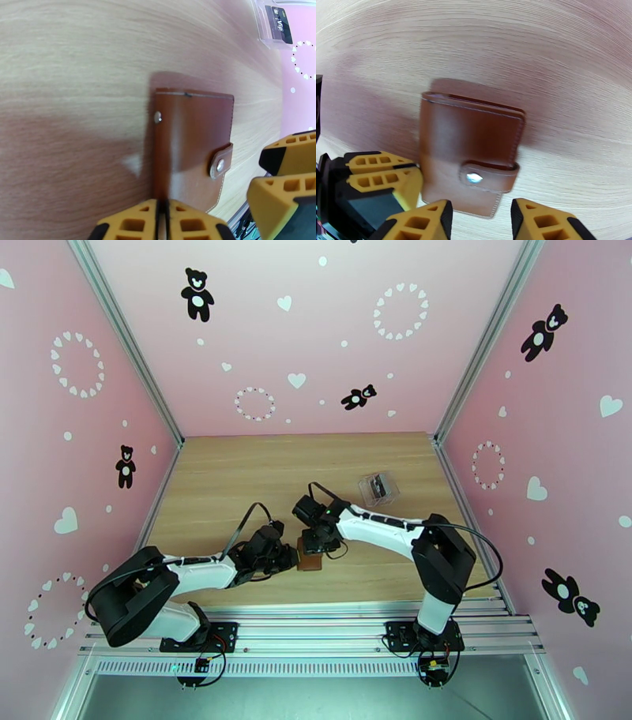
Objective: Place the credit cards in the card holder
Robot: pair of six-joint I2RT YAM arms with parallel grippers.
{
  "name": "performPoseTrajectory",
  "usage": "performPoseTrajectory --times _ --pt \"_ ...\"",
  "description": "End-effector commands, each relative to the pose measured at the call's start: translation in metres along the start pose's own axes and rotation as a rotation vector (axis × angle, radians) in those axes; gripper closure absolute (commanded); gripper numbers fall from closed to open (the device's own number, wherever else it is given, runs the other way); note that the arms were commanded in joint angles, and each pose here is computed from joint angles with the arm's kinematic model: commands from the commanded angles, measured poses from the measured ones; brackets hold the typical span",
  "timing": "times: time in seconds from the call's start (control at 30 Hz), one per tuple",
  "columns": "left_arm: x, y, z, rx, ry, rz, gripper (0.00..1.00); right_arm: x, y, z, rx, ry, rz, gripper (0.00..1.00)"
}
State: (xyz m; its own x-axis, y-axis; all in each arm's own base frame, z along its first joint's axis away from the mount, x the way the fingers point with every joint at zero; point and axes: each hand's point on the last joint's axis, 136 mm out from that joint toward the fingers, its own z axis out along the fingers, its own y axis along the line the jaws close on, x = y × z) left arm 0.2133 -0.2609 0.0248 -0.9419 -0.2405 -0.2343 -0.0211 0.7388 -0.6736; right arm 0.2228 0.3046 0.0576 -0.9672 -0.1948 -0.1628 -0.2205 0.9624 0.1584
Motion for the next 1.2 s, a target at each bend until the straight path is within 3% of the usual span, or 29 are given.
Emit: performPoseTrajectory --times 0.0,0.77,1.17 --pt "0.009 0.014 0.004 -0.042 0.021 -0.013 0.88 0.002 0.003 0.006 0.017 0.026 0.013 0.54" --pt "0.012 0.023 0.009 -0.070 0.030 -0.010 0.89 0.019 -0.014 0.074 0.125 0.144 -0.001 0.55" --pt "0.014 0.029 0.010 -0.092 0.037 -0.012 0.89 0.016 -0.012 0.088 0.041 0.127 0.024 0.76"
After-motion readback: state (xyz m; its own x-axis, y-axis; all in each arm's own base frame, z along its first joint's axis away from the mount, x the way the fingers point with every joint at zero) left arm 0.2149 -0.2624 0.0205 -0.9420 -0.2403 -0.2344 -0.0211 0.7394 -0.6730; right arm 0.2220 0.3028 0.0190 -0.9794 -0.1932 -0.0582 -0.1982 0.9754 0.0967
